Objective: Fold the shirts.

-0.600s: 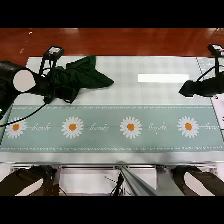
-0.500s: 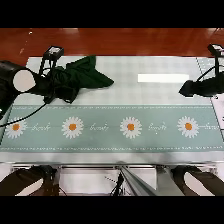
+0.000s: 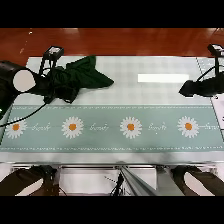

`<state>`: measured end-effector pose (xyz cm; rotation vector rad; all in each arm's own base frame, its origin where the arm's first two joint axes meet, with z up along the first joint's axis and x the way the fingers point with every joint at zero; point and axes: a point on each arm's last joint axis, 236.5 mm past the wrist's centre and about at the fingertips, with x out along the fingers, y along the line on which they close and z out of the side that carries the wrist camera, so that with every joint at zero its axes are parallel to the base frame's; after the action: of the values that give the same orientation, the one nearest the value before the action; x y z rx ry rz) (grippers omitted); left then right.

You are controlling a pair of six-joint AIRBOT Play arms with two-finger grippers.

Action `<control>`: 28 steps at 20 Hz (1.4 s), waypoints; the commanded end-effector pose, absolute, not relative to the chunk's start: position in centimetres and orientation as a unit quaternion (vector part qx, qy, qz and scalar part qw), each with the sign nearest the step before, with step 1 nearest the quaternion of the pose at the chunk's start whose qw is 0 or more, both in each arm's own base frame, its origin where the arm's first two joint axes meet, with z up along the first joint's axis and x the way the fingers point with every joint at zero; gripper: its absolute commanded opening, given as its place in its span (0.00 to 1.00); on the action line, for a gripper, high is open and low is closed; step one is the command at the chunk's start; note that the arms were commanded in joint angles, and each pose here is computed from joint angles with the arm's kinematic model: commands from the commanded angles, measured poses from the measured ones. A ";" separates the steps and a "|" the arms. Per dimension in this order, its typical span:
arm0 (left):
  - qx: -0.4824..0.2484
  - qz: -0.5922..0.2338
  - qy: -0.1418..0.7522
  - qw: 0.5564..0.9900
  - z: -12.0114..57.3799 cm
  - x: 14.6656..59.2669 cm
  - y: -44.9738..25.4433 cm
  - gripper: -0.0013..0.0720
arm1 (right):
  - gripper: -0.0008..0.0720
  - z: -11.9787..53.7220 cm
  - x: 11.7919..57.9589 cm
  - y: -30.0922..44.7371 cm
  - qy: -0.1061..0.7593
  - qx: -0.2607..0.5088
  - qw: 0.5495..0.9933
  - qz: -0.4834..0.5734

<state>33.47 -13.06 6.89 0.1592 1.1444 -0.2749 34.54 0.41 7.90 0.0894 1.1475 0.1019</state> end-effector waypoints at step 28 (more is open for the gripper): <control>-0.013 -0.024 0.420 0.907 -3.2 52.0 -6.1 1.00 | 0.86 7.0 36.0 -1.8 0.535 0.027 0.844 0.004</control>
<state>49.80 -5.81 -0.95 0.0259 0.9074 -0.0468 36.67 -0.90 7.78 0.0972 1.0857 0.0324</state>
